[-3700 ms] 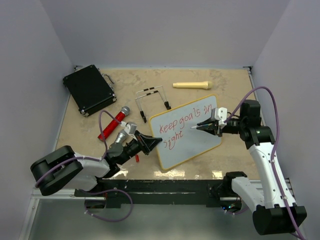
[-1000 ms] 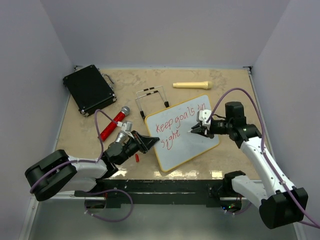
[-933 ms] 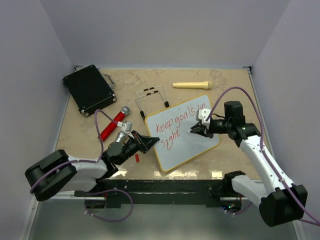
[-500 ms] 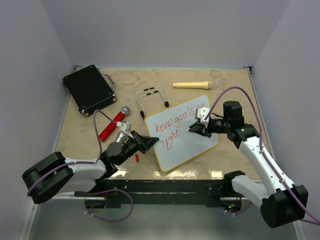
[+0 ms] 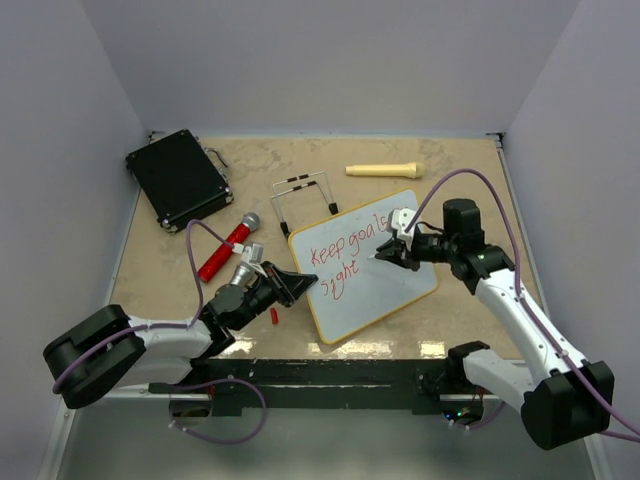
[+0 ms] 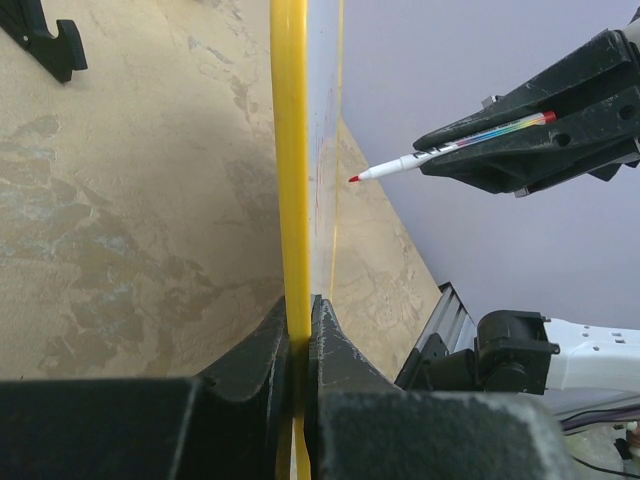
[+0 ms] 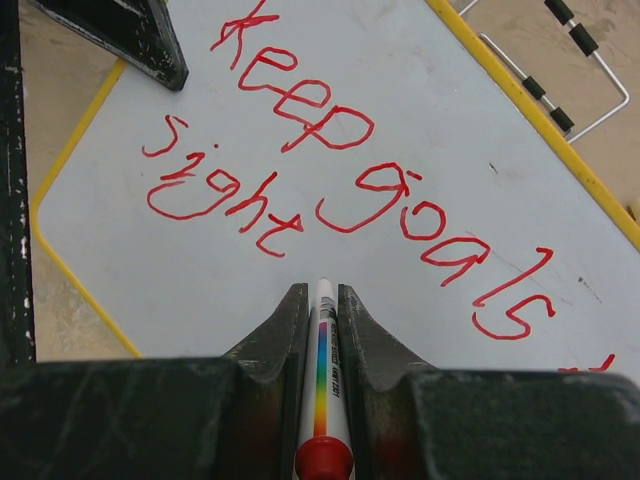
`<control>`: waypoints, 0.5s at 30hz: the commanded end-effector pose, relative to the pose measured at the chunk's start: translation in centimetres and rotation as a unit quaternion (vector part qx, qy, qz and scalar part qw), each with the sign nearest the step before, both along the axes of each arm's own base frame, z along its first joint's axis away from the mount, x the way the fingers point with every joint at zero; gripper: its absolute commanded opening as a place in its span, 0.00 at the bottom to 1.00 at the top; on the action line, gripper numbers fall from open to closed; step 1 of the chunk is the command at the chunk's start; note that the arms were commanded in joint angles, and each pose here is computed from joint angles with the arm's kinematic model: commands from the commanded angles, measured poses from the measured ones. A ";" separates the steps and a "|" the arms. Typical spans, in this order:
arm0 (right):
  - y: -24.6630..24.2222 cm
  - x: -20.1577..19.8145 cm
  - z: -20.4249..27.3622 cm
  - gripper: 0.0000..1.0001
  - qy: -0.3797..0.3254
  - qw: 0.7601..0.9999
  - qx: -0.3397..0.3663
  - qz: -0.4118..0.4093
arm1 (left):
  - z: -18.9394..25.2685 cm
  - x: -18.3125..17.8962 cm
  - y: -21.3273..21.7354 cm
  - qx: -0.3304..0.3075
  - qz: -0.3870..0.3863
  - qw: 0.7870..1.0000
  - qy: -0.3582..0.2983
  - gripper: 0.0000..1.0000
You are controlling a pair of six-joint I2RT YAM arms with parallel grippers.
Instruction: Write a sentence on the whiteboard
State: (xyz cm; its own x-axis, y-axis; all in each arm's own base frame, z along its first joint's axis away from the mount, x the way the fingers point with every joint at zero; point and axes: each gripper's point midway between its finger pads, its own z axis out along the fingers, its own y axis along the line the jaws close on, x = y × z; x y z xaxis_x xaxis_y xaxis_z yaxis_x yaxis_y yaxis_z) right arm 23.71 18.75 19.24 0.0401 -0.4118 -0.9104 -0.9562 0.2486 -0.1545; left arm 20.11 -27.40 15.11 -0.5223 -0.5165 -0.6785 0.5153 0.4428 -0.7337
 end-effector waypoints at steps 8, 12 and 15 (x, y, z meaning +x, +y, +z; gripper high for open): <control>0.4 2.6 1.6 0.00 -0.030 0.998 0.013 -0.057 | 2.8 0.7 0.1 -0.018 0.014 0.998 -0.053 0.00; 0.2 3.2 1.3 0.00 -0.029 0.997 0.006 -0.075 | 2.7 0.8 0.1 -0.017 0.015 0.998 -0.053 0.00; 0.4 3.2 0.8 0.00 -0.020 0.997 0.001 -0.072 | 2.8 0.8 -0.1 -0.017 0.012 0.998 -0.054 0.00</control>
